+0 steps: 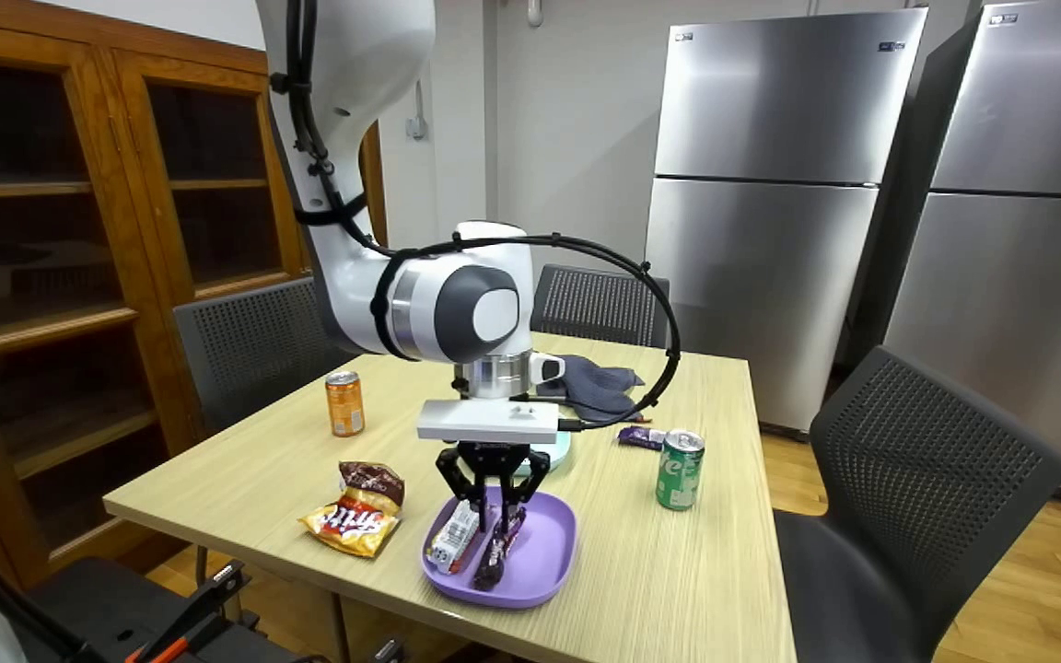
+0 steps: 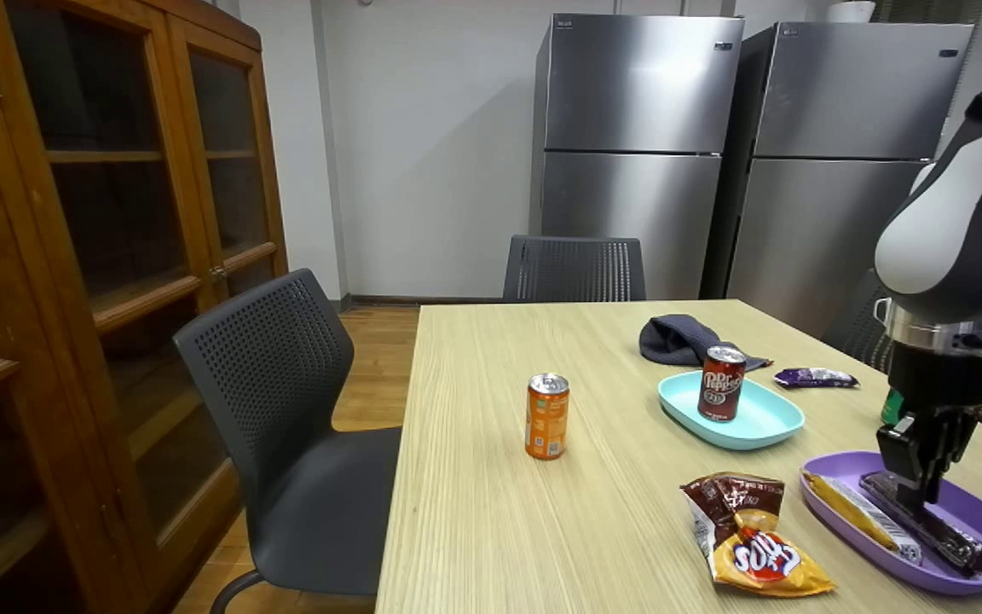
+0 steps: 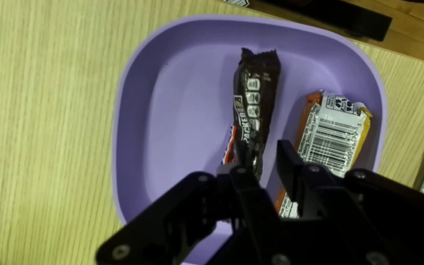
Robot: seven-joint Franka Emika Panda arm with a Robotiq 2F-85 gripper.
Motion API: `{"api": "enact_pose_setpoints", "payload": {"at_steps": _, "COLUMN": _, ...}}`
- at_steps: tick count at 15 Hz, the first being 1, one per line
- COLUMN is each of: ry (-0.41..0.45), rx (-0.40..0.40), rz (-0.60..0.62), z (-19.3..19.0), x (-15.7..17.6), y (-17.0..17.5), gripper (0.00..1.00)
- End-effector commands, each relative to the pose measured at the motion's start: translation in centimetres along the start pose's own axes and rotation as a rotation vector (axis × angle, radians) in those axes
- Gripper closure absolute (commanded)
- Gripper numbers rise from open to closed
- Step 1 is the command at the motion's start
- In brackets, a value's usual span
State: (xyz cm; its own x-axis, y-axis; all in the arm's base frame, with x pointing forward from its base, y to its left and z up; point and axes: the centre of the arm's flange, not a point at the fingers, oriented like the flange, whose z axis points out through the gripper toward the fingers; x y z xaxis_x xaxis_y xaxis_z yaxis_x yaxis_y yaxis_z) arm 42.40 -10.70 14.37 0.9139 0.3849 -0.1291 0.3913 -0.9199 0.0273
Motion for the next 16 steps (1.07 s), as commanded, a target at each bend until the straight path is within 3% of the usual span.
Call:
{"api": "enact_pose_setpoints", "payload": {"at_steps": 1, "ry": 0.02, "rx": -0.01, "rz": 0.038, "z": -0.6, "x": 0.2, "y": -0.4, "gripper": 0.43}}
{"api": "enact_pose_setpoints", "payload": {"at_steps": 7, "ry": 0.057, "rx": -0.037, "rz": 0.189, "z": -2.9, "x": 1.0, "y": 0.9, "gripper": 0.01}}
{"api": "enact_pose_setpoints", "payload": {"at_steps": 16, "ry": 0.069, "rx": -0.083, "rz": 0.591, "z": -7.1, "x": 3.2, "y": 7.1, "gripper": 0.0}}
